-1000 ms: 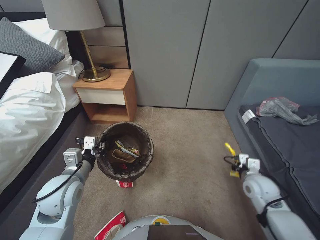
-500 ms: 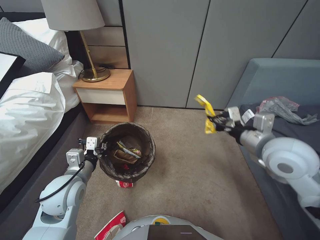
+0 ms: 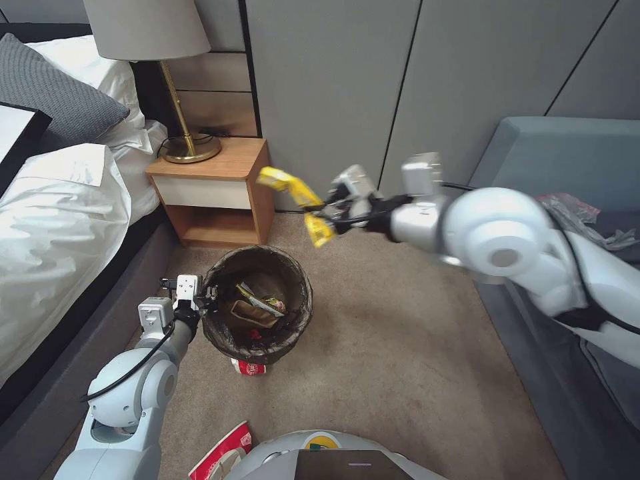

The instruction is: Pick up the trash bin, then pick up the garbage from the floor and place it into the trash bin.

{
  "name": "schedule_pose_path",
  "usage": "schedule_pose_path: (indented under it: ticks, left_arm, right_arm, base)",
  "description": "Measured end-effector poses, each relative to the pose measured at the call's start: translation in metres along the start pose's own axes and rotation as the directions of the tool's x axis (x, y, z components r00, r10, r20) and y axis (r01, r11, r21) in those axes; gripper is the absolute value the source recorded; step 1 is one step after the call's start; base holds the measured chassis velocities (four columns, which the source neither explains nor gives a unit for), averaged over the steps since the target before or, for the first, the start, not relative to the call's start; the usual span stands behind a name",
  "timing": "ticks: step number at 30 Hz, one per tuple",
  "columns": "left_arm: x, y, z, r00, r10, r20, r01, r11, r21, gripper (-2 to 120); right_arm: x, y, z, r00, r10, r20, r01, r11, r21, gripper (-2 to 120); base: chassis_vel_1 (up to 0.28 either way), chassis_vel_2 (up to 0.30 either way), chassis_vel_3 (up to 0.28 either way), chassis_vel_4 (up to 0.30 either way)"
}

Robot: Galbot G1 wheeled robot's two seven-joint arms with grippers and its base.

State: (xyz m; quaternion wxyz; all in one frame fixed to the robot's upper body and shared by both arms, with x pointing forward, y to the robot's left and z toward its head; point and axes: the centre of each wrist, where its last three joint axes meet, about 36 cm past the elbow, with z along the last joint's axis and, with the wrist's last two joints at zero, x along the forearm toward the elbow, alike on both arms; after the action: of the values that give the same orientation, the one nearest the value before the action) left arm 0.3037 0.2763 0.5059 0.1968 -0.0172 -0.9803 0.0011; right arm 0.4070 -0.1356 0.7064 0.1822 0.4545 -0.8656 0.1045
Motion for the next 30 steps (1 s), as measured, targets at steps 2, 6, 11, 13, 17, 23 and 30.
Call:
schedule_pose_path:
  ticks: [2, 6, 11, 13, 17, 23, 30]
  left_arm:
    - [0.0, 0.001, 0.0, 1.0, -0.002, 0.002, 0.002, 1.0, 0.0, 0]
    - [0.001, 0.003, -0.002, 1.0, -0.007, 0.005, 0.007, 1.0, -0.002, 0]
    - [0.0, 0.004, -0.002, 1.0, -0.006, 0.006, 0.006, 1.0, 0.0, 0]
    - [0.0, 0.004, -0.002, 1.0, -0.006, 0.007, 0.006, 1.0, 0.0, 0]
    - [0.001, 0.004, -0.003, 1.0, -0.005, 0.009, 0.005, 1.0, 0.002, 0]
    - [0.002, 0.008, -0.004, 1.0, -0.01, 0.011, 0.01, 1.0, 0.0, 0]
    - [0.003, 0.008, -0.004, 1.0, -0.01, 0.014, 0.01, 1.0, 0.005, 0]
  right_arm:
    - [-0.011, 0.007, 0.003, 1.0, -0.02, -0.023, 0.02, 1.0, 0.004, 0]
    - [-0.032, 0.02, 0.017, 0.995, -0.06, -0.078, 0.06, 0.998, 0.001, 0]
    - [-0.052, 0.028, 0.034, 0.989, -0.074, -0.129, 0.074, 0.997, -0.006, 0]
    - [-0.057, 0.027, 0.037, 0.988, -0.071, -0.138, 0.07, 0.997, -0.006, 0]
    - [-0.074, 0.023, 0.049, 0.985, -0.054, -0.162, 0.052, 0.998, -0.018, 0]
    - [-0.097, 0.018, 0.065, 0.98, -0.043, -0.194, 0.037, 0.999, -0.038, 0]
    - [-0.12, 0.009, 0.081, 0.977, -0.022, -0.212, 0.009, 0.998, -0.06, 18]
  base:
    - [0.0, 0.0, 0.0, 0.0]
    - [0.0, 0.0, 0.0, 0.0]
    - [0.0, 0.0, 0.0, 0.0]
    - [0.0, 0.0, 0.0, 0.0]
    - [0.0, 0.0, 0.0, 0.0]
    - [0.0, 0.0, 0.0, 0.0]
    - [0.0, 0.0, 0.0, 0.0]
